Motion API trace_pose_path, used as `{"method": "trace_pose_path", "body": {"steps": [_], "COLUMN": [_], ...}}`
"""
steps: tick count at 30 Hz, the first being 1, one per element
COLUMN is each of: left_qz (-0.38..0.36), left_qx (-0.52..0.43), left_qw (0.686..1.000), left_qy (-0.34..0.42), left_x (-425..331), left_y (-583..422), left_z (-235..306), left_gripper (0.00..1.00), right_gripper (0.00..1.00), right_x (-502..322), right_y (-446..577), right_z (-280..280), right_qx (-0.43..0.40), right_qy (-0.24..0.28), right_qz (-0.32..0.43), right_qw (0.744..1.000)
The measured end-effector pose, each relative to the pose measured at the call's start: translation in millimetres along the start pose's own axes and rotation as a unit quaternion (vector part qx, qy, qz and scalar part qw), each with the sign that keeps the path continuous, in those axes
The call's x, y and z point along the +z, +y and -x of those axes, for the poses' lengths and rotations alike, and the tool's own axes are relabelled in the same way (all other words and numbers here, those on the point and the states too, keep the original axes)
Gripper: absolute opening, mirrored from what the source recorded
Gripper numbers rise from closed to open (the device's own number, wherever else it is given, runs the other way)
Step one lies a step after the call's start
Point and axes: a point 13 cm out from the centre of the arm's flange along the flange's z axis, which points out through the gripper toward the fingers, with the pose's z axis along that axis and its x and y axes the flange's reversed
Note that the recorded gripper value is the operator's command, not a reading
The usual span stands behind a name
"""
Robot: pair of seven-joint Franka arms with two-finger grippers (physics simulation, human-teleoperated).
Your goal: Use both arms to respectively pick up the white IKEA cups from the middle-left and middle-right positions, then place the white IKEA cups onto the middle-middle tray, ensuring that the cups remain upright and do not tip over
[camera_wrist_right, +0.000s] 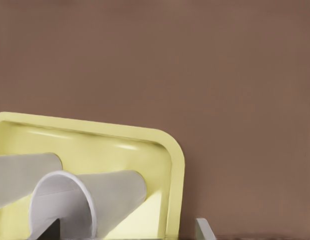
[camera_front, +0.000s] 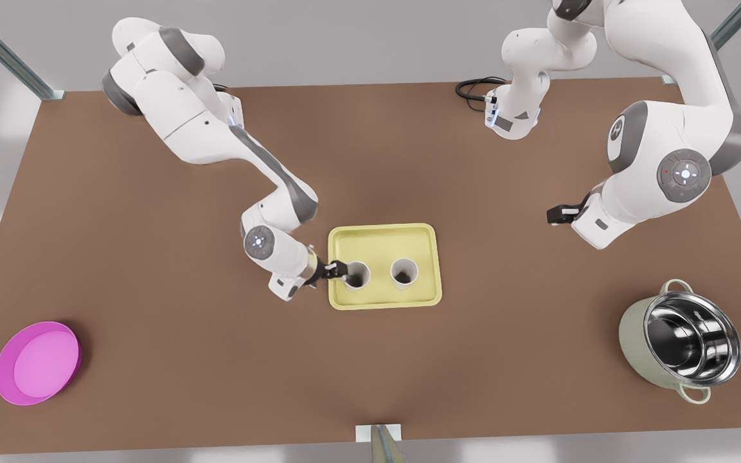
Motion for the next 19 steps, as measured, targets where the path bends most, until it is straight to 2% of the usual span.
{"method": "trace_pose_path", "body": {"steps": [3, 7, 10, 14, 17, 19], "left_qz": [0.000, 0.001, 0.001, -0.009, 0.001, 0.006], "left_qx": [0.012, 0.023, 0.030, 0.035, 0.025, 0.028], "left_qw": [1.000, 1.000, 1.000, 0.999, 1.000, 0.999], "left_qy": [0.001, 0.001, 0.002, 0.013, 0.014, 0.022], "left_x": [1, 1, 1, 10, 12, 18], "left_y": [-1, 0, 1, 2, 23, 25], "left_z": [0, 0, 0, 3, 6, 7], "left_gripper": [1.00, 1.00, 1.00, 1.00, 1.00, 1.00], "right_gripper": [1.00, 1.00, 1.00, 1.00, 1.00, 1.00], "right_x": [-72, -76, -138, -282, -365, -390], "right_y": [-78, -309, -427, -404, -355, -336], "right_z": [25, 31, 19, 9, -30, -51], "right_qx": [0.038, 0.143, 0.209, 0.218, 0.209, 0.205], "right_qy": [-0.004, 0.048, 0.047, 0.009, 0.011, 0.023], "right_qz": [-0.041, -0.131, -0.167, -0.175, -0.175, -0.171], "right_qw": [0.998, 0.980, 0.962, 0.960, 0.962, 0.963]}}
